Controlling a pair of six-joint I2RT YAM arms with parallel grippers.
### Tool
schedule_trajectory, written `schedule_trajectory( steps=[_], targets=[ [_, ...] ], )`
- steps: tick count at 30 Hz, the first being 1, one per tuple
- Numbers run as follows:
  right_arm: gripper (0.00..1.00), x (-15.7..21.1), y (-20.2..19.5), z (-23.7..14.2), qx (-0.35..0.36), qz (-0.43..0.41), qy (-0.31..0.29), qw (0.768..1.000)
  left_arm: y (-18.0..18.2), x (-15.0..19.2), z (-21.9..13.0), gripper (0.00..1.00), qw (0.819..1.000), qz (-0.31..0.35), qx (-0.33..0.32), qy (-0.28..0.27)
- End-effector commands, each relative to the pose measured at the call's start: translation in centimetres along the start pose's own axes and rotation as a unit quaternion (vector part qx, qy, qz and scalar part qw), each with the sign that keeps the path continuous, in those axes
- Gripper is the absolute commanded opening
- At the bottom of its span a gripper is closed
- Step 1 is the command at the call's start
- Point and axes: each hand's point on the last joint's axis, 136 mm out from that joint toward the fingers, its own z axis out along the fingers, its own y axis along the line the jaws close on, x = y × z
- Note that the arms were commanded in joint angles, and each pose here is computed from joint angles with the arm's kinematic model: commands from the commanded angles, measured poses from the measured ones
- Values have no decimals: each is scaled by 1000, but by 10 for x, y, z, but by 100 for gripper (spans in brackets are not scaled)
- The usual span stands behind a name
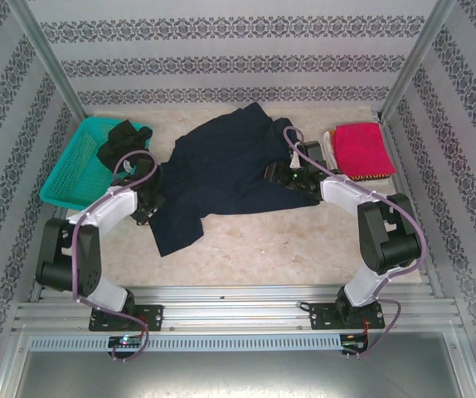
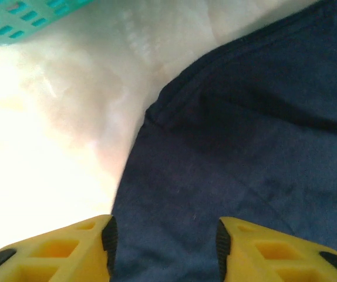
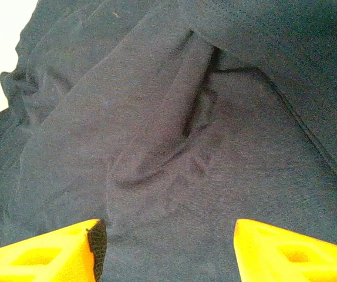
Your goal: Fold and stack the t-shirts
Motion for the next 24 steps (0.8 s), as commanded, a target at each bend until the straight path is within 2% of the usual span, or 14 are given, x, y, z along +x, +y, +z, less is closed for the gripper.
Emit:
schedule_trajectory(
  steps=[1,12,21,24],
  targets=[
    [60,-4,0,-10,-7,4,-10,1000,-5,-4,6,43,1000,-18,-7,9],
    [60,0,-12,-9,1,16,-9,1000,21,19,24,44,998,-24,-39,36],
    [60,-2,-10,-13,0,15,-13,1000,26,31,42,46,997,-34,-51,55],
    [60,-4,-9,-16,-1,14,-17,1000,28,34,51,42,996,-35,-61,62]
  ],
)
